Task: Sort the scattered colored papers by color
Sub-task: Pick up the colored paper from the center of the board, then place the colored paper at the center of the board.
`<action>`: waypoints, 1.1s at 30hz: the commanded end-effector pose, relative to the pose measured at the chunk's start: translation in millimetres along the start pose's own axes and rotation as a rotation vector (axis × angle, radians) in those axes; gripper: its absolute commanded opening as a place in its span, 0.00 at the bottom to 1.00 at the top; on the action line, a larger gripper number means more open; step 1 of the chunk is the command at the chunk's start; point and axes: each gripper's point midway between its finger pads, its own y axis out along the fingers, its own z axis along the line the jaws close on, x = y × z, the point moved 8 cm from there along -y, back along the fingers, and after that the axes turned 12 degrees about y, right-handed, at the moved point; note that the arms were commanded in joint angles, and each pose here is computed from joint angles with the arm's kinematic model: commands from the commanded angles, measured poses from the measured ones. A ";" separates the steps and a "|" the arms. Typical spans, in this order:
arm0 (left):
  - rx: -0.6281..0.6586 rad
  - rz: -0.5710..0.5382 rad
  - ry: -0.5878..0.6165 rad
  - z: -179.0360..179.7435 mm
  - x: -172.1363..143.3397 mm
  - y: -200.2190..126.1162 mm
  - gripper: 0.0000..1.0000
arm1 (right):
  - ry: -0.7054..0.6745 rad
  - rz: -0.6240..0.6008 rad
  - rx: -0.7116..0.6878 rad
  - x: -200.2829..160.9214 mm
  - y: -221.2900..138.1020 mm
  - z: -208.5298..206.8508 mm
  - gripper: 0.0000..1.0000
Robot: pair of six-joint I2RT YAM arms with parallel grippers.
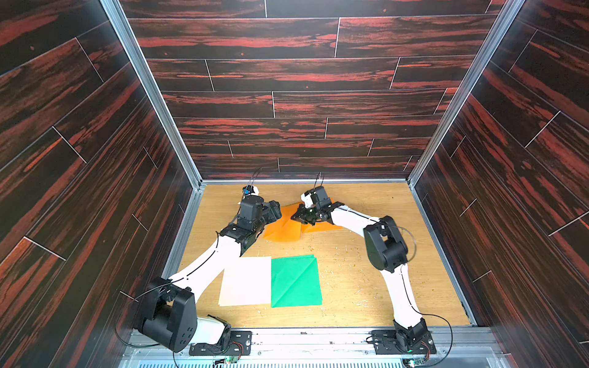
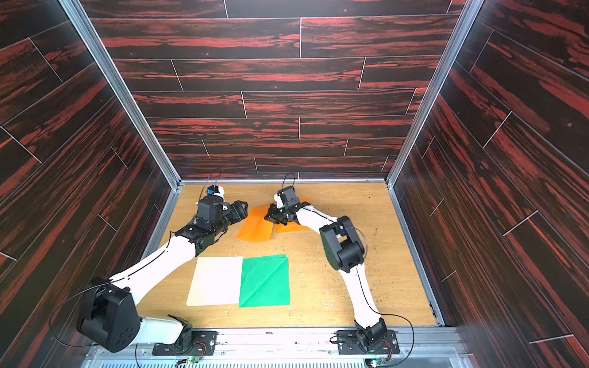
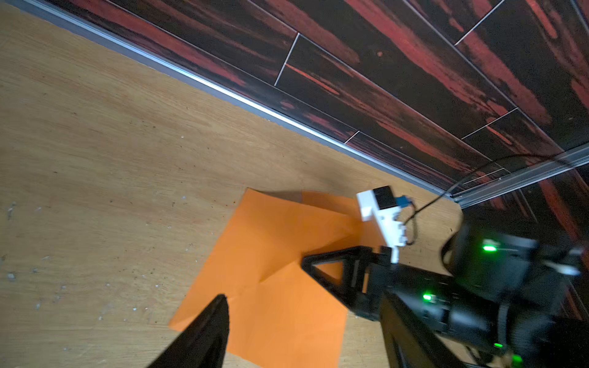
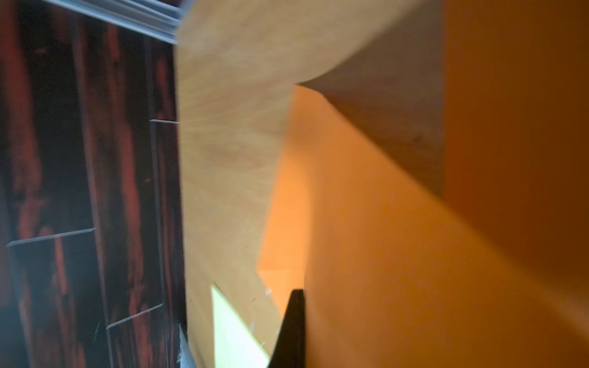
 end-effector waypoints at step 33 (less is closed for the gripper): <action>0.013 0.100 -0.020 26.4 -32.2 27.9 0.78 | -0.022 0.047 -0.759 -127.2 -210.0 -161.9 0.00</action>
